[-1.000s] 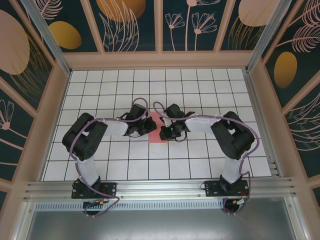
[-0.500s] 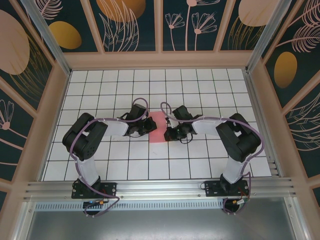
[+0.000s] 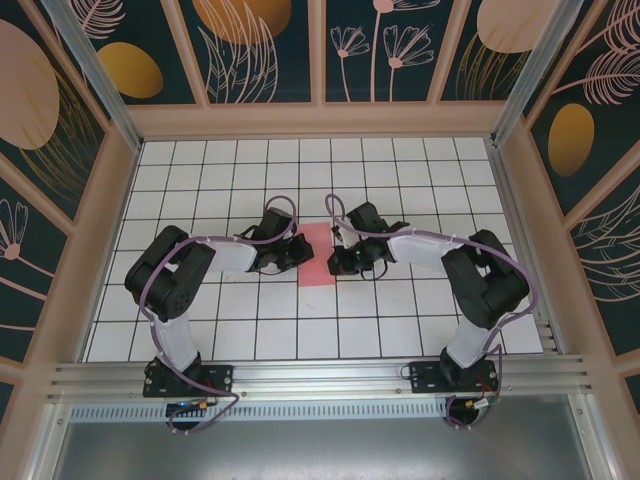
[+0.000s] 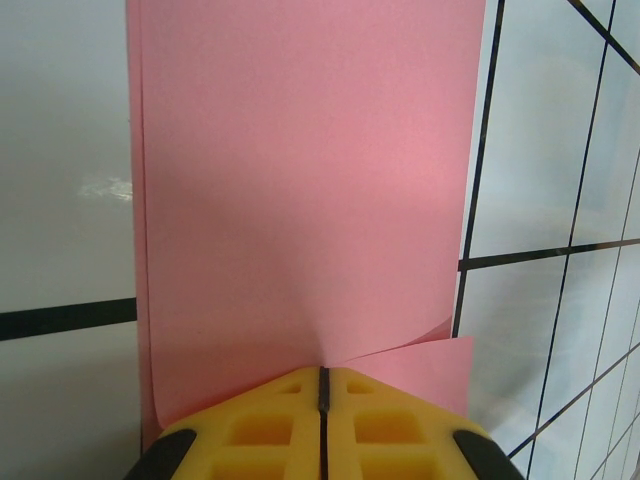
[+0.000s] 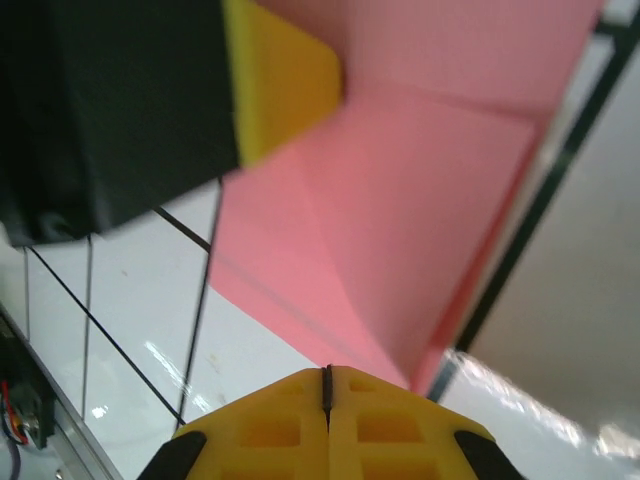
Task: Fold a paper plane with a square sheet of paper (pick it up from the middle)
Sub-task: Fold the triangle a second time at the center of the table.
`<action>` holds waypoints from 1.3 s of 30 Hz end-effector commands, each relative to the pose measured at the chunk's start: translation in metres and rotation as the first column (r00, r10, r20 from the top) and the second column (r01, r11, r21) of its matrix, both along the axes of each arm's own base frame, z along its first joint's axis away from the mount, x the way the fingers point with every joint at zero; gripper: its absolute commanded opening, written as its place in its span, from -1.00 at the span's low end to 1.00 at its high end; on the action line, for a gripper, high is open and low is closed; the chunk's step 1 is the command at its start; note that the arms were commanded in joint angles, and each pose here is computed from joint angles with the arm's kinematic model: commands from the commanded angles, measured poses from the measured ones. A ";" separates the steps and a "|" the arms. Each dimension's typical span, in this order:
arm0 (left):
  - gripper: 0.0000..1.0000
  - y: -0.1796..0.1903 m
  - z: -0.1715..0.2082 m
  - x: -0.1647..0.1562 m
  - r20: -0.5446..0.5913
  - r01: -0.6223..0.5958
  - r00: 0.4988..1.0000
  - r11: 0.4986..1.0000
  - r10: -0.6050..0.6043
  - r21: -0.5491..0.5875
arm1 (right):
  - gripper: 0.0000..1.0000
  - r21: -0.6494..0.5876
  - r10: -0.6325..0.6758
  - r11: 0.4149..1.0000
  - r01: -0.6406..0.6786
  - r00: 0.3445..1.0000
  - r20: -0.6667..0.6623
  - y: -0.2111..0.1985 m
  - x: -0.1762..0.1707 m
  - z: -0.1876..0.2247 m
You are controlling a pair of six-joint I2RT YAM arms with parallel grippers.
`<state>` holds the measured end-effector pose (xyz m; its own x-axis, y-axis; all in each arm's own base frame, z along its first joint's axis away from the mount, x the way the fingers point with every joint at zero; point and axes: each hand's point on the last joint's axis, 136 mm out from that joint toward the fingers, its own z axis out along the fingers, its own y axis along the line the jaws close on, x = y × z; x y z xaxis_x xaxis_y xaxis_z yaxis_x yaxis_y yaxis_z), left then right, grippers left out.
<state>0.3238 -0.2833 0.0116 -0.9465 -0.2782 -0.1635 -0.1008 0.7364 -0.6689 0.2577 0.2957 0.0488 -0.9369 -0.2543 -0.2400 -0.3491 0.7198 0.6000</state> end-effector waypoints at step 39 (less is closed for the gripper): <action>-0.72 -0.017 0.072 -0.003 0.121 0.047 0.992 0.990 -0.031 -0.135 | -0.96 -0.181 -0.073 0.982 0.047 0.987 -0.141 -0.040 -0.039 -0.056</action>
<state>0.3221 -0.2883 0.0417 -0.9421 -0.2816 -0.1823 -0.0741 0.7047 -0.7057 0.2338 0.2783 0.0155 -0.9525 -0.2580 -0.1619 -0.3035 0.7608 0.5737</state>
